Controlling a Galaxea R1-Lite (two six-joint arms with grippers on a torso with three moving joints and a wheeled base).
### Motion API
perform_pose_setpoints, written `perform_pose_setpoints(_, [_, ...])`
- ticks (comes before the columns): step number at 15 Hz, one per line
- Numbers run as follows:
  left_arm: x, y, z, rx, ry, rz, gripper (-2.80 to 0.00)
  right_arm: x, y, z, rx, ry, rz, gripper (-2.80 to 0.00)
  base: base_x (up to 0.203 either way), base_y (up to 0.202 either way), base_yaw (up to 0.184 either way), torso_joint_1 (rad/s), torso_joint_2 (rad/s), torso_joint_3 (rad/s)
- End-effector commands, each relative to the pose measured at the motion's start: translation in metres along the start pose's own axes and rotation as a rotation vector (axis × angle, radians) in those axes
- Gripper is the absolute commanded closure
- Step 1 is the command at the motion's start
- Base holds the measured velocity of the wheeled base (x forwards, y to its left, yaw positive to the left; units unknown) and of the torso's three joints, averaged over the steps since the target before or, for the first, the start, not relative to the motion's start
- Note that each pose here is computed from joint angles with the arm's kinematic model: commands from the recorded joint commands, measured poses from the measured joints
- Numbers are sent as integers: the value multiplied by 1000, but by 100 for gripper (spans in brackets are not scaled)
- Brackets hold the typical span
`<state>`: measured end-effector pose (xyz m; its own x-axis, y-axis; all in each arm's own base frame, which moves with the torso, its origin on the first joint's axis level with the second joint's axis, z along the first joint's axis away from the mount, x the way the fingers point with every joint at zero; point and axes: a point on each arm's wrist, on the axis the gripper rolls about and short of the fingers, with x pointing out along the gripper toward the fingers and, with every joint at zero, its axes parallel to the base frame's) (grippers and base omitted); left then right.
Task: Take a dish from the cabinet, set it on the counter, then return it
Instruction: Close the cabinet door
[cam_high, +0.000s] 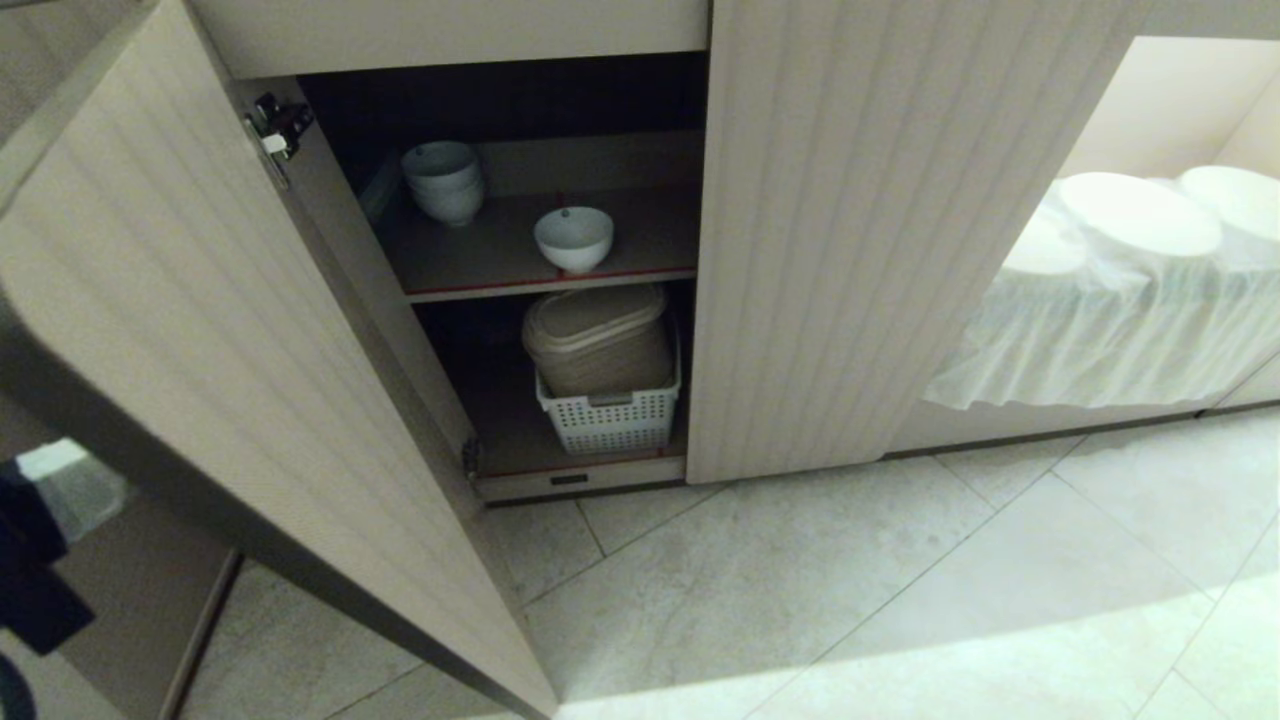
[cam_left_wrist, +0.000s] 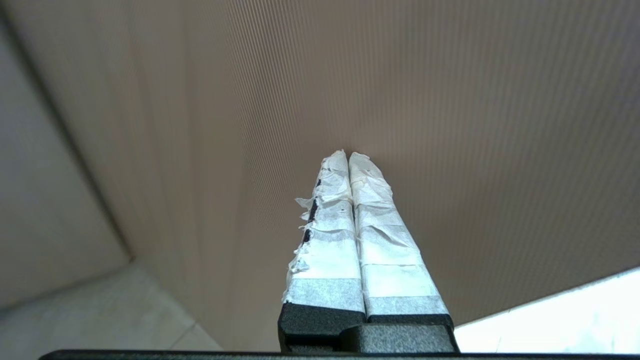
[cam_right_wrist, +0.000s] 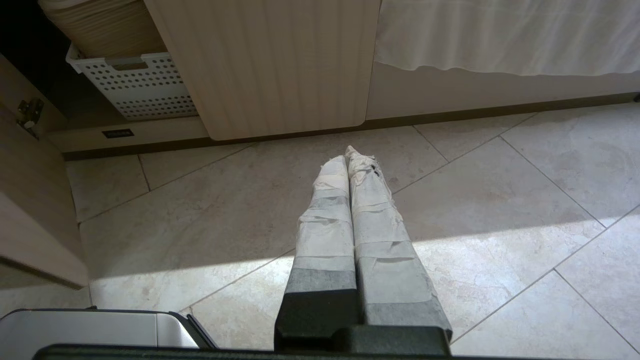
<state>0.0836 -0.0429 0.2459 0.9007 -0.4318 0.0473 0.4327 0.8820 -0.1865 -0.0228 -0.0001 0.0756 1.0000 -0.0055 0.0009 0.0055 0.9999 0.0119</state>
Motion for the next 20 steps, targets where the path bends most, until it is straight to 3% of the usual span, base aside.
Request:
perform_pose_setpoints(1, [39,-6,2,0,54,-15,0,0,0,0,-1,-1,0,0,0,0,0,0,0,0])
perform_pose_setpoints(7, [117,-21,21,3,0,-21,0,0,0,0,-1,-1,-1,0,0,0,0,0,0,0])
perform_pose_setpoints(12, [184,-30,31,-2,-57,85,0,0,0,0,-1,-1,0,0,0,0,0,0,0,0])
perform_pose_setpoints(16, [239,-46,42,-17,-154,161,0,0,0,0,-1,-1,1,0,0,0,0,0,0,0])
perform_pose_setpoints(20, [265,-52,56,14,-232,228,0,0,0,0,-1,-1,1,0,0,0,0,0,0,0])
